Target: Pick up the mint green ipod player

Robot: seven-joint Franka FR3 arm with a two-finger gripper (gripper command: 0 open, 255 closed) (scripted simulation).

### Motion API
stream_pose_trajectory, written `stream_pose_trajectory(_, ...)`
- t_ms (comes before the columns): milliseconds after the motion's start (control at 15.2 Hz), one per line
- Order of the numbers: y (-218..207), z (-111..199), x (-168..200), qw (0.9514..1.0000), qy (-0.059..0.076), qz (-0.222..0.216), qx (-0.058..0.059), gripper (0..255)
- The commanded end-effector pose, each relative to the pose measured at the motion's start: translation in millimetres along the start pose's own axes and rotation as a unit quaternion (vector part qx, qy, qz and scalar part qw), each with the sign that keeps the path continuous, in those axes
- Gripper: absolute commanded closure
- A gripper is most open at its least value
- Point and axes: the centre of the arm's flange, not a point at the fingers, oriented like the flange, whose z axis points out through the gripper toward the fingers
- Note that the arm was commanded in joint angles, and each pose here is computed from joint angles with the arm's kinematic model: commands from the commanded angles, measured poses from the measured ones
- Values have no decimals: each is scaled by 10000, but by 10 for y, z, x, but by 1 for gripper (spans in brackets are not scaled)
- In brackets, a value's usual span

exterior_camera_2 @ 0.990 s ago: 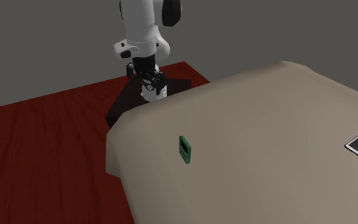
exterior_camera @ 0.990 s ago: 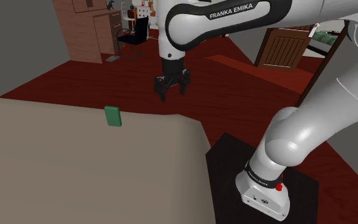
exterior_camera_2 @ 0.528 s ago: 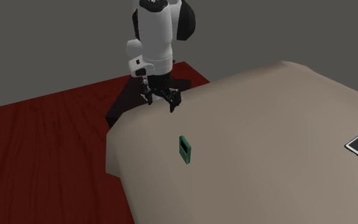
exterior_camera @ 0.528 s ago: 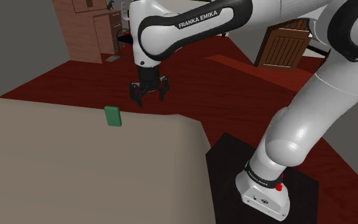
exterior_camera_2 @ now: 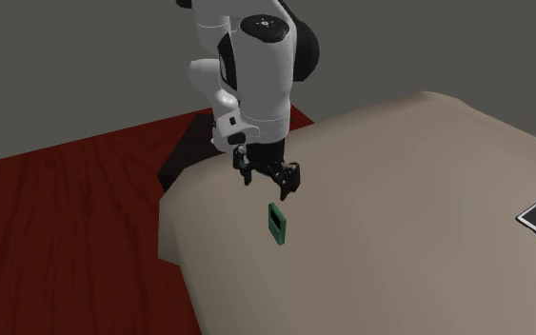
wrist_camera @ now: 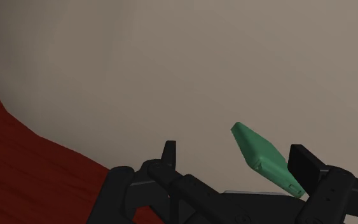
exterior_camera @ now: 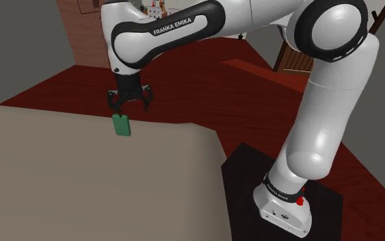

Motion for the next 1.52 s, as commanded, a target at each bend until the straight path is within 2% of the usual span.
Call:
stream_pose_trajectory(0, -203, 62, 131, 9999, 28, 101, 38, 0)
stream_pose_trajectory(198, -438, 105, 268, 9998, 60, 200, 79, 0)
stream_pose_trajectory(660, -441, 505, 271, 9998, 60, 200, 79, 0)
stream_pose_trajectory(792, -441, 505, 271, 9998, 60, 200, 79, 0)
stream_pose_trajectory(858, -443, 507, 267, 9998, 60, 200, 79, 255)
stream_pose_trajectory(1452, -441, 505, 271, 9998, 60, 200, 79, 255)
